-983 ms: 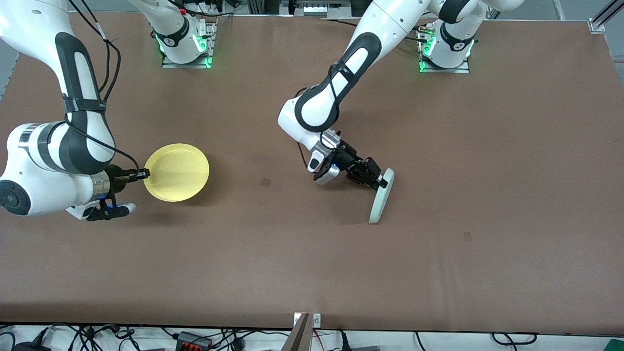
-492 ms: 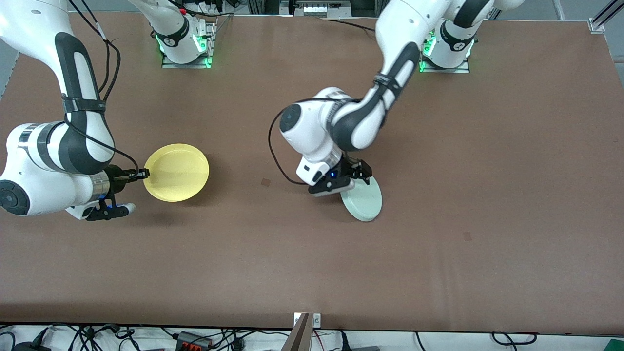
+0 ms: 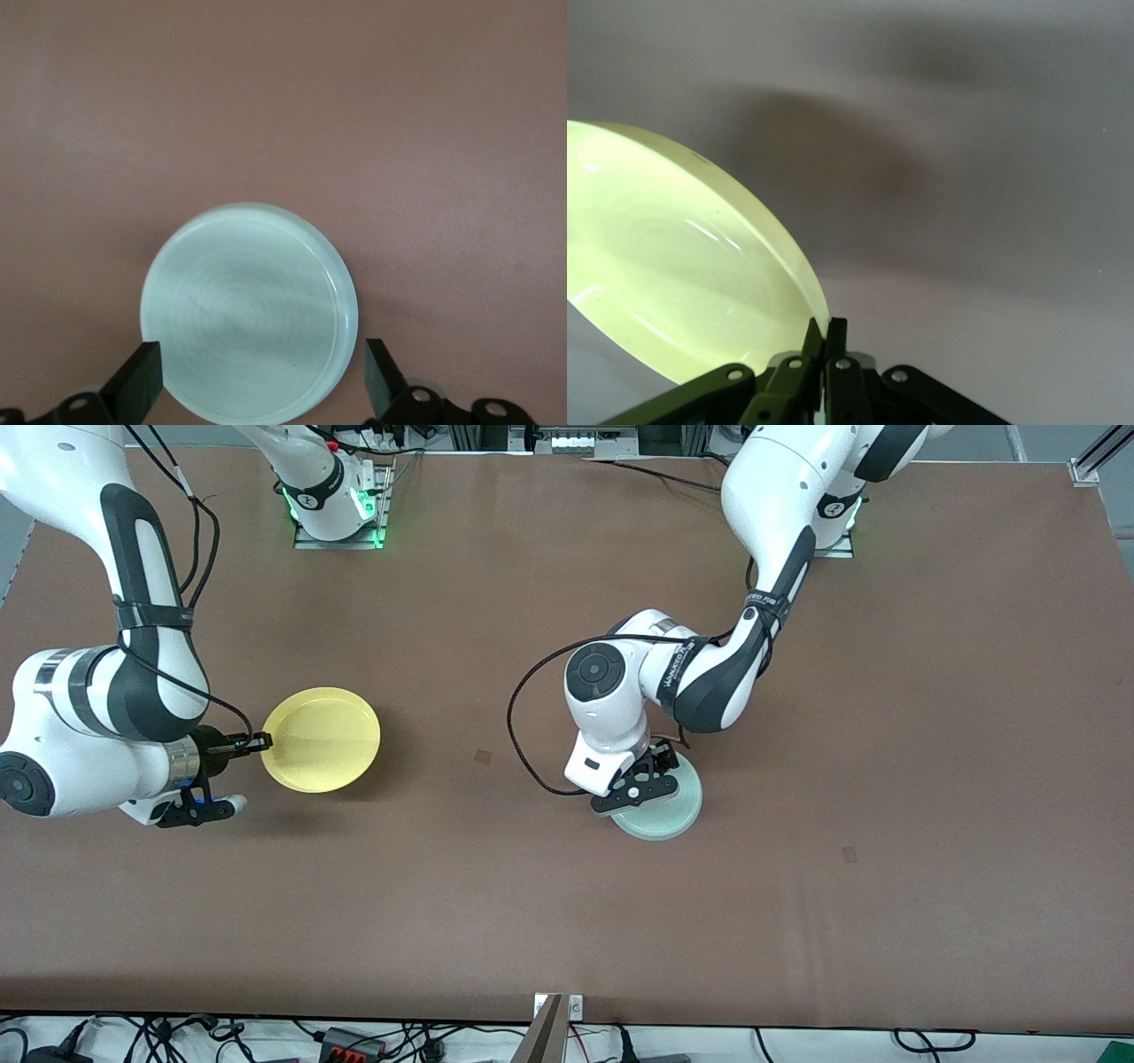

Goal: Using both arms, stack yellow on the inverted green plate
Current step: 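Set the inverted green plate down and open the left gripper, then carry the yellow plate over the green plate while the left gripper withdraws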

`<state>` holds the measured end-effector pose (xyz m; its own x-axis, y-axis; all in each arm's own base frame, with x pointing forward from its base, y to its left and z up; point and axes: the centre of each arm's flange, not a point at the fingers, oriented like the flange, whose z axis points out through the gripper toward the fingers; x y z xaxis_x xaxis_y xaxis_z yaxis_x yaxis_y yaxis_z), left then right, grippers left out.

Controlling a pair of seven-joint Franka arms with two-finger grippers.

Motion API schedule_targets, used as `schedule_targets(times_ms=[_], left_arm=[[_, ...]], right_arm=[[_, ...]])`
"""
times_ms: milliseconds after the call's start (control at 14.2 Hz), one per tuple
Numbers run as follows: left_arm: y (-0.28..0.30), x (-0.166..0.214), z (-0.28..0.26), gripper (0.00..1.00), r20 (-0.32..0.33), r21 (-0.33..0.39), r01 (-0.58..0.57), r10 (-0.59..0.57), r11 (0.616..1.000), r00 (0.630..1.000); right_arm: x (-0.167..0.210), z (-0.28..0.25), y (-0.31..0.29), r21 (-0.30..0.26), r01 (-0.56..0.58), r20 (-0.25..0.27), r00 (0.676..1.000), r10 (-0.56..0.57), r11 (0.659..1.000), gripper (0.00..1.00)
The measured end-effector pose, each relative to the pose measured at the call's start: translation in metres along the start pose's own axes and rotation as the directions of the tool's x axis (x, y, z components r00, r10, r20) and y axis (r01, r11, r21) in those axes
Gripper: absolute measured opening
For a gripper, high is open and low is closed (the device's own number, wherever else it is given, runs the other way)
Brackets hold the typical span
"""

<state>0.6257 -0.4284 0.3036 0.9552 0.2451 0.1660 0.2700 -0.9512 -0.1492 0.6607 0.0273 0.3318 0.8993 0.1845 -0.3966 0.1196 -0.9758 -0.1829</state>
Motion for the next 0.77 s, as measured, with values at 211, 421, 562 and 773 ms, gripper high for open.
schedule_targets(times_ms=[211, 421, 562, 773], left_arm=[[-0.067, 0.060, -0.035, 1.00, 0.007, 0.017, -0.061, 0.061, 0.998, 0.998], [-0.164, 0.114, -0.060, 1.00, 0.082, 0.075, -0.120, 0.114, 0.990, 0.990], [-0.213, 0.137, -0.074, 1.00, 0.115, 0.047, -0.152, 0.146, 0.987, 0.983], [-0.263, 0.136, -0.103, 1.00, 0.195, -0.078, -0.140, 0.152, 0.987, 0.969]], right_arm=[[0.006, 0.004, -0.048, -0.019, 0.059, 0.002, 0.998, -0.059, 0.998, 0.03], [0.013, 0.012, -0.125, 0.008, 0.076, -0.032, 0.997, -0.076, 0.997, 0.03], [0.018, 0.018, -0.167, 0.016, 0.075, -0.076, 0.994, -0.074, 0.997, 0.03], [0.029, 0.041, -0.228, 0.060, 0.002, -0.133, 0.991, 0.006, 0.998, 0.03]])
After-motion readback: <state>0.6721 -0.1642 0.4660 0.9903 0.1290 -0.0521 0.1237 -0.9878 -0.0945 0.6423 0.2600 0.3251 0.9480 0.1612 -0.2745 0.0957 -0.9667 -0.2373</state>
